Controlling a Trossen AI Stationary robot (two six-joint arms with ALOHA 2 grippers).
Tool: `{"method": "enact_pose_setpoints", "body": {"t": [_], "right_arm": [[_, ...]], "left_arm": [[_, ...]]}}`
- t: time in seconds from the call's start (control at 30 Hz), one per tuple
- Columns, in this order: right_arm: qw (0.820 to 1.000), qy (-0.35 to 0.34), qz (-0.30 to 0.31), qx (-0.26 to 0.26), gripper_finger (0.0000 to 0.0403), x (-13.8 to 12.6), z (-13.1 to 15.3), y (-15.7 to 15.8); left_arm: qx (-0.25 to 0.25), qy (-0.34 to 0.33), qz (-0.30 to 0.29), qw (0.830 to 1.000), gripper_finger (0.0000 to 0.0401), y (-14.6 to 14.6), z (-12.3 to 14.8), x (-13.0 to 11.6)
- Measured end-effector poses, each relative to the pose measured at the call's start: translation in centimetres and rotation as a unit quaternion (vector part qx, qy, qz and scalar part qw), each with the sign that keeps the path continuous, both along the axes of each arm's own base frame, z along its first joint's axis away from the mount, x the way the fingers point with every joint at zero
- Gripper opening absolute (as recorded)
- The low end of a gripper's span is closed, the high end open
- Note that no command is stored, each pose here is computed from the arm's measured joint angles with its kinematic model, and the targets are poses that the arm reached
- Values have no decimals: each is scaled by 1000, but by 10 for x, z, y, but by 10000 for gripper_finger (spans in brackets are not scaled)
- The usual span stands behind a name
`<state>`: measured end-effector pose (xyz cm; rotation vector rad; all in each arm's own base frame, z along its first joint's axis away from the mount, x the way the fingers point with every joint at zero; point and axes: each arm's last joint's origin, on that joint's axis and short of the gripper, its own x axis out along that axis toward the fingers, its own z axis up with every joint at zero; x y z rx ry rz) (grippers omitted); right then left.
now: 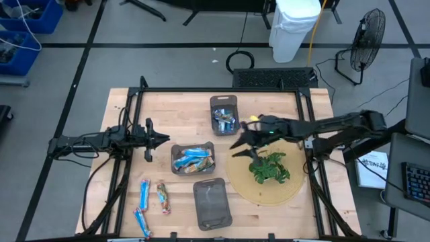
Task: Pick and place Granola Bars by type
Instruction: Put the red granola bar into the bottom black bin
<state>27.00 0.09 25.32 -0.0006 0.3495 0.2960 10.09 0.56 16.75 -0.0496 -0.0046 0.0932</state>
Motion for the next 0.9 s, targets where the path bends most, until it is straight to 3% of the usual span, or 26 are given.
{"method": "enact_pose_setpoints", "body": {"t": [0.23,0.4,0.9], "right_arm": [[990,-74,-123,-14,130,-66,-8,-5],[980,-129,-152,-10,130,-99,-20,-6],[957,-210,-200,-15,130,-148,-49,-7]], "left_arm": [[-3,-4,0,1000,47,0,1,0],[-4,-4,0,1000,47,0,1,0],[-4,-4,0,1000,47,0,1,0]]}}
